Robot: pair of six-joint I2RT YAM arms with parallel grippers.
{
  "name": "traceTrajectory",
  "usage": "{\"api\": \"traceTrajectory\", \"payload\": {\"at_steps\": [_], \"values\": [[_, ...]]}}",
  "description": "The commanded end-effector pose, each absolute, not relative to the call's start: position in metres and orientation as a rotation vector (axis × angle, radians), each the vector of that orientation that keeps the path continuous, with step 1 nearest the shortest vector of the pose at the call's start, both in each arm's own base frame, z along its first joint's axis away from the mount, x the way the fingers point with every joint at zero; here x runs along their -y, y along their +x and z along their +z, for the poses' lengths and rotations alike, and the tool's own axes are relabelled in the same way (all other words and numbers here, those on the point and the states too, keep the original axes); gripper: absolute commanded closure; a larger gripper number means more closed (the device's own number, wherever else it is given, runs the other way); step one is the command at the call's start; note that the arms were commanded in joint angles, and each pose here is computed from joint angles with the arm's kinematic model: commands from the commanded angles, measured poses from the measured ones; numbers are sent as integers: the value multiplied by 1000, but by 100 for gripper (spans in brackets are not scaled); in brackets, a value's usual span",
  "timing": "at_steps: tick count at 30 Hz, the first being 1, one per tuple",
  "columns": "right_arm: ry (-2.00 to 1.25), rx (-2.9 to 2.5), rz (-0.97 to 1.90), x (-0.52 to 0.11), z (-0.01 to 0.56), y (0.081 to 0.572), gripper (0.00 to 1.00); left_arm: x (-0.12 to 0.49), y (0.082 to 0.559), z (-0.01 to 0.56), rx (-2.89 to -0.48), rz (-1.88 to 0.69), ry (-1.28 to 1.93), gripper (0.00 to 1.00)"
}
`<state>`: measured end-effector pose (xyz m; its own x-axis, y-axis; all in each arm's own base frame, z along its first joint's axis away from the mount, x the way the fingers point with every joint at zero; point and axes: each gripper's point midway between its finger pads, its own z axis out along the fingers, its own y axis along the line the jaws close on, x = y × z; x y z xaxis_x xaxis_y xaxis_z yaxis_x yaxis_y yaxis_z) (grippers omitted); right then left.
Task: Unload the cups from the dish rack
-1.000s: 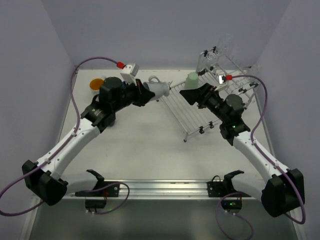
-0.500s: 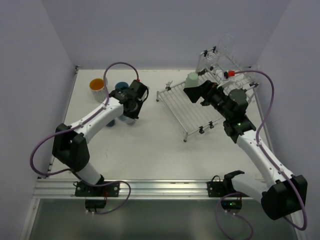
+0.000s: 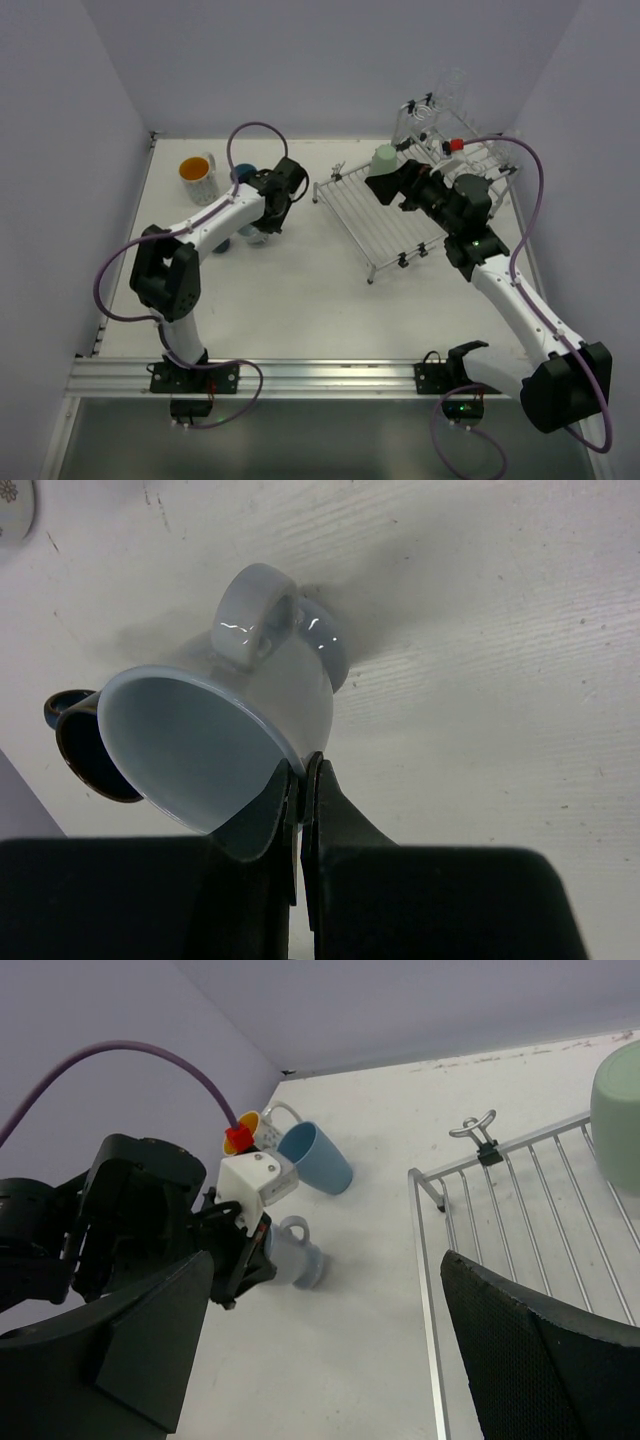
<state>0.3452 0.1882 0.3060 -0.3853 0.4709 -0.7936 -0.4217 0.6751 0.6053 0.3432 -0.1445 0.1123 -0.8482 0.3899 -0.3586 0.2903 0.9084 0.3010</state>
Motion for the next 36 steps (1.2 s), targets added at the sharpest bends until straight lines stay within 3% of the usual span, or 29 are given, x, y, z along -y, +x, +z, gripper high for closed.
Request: {"api": "traceTrajectory", "payload": {"at_steps": [1,6,14,22,25,26,27,36], "values": [[9,-1665,952,-189,330,348,1,145,362,131,-2584,380,501,98],[9,-1666,950,-189,332,349,1,144,367,128,-2580,413,506,87],[10,-1659,946,-187,333,345,1,141,368,125,-2585,446,511,57],[41,-1698,866,-180,320,358,1,142,372,140,-2535,421,465,36],[69,-1738,756,-170,306,370,1,141,377,158,-2472,406,419,16],[78,-1753,705,-166,301,376,1,141,378,165,-2451,397,399,4],[83,-1764,654,-162,296,379,1,141,380,173,-2425,385,378,0],[129,-1807,216,-132,270,427,1,174,372,328,-1865,-173,186,0]]}}
